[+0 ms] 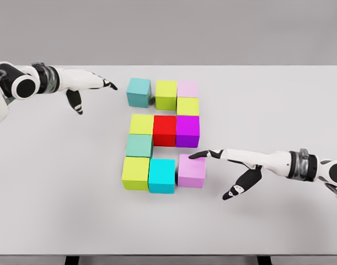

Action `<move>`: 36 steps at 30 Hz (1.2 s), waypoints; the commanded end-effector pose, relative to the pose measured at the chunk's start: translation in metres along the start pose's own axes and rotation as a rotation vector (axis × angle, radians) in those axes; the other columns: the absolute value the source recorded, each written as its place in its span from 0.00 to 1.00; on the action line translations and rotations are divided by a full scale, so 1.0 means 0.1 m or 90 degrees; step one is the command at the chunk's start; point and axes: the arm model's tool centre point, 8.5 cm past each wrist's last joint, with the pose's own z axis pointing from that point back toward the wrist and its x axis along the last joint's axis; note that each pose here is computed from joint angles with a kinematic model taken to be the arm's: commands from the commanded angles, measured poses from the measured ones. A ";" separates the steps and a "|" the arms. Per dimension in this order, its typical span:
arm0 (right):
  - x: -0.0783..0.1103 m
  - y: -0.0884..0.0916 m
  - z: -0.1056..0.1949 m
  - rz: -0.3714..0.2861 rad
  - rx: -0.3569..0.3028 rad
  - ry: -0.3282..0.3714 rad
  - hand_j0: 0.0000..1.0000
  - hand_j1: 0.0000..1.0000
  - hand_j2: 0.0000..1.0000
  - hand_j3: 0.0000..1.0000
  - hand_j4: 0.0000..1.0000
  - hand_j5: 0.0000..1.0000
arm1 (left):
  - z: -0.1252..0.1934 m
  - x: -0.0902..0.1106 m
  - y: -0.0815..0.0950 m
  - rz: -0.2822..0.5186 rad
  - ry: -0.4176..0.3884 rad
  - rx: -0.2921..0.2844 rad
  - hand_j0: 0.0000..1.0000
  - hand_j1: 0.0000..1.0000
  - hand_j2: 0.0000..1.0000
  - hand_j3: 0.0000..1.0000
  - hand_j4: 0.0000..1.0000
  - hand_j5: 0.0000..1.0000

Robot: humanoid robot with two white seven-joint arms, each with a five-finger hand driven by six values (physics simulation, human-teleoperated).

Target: Assemble the squares on the desktop into the number 2

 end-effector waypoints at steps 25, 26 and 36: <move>0.00 0.08 -0.04 -0.012 0.010 -0.008 1.00 1.00 1.00 1.00 1.00 1.00 | -0.19 0.22 0.14 -0.013 -0.029 0.010 1.00 1.00 1.00 1.00 1.00 1.00; 0.00 0.07 -0.04 -0.012 0.008 -0.007 1.00 1.00 1.00 1.00 1.00 1.00 | -0.19 0.22 0.14 -0.013 -0.029 0.010 1.00 1.00 1.00 1.00 1.00 1.00; 0.01 -0.12 -0.03 0.004 -0.024 -0.009 1.00 1.00 1.00 1.00 1.00 1.00 | -0.19 0.25 0.15 -0.015 -0.034 0.011 1.00 1.00 1.00 1.00 1.00 1.00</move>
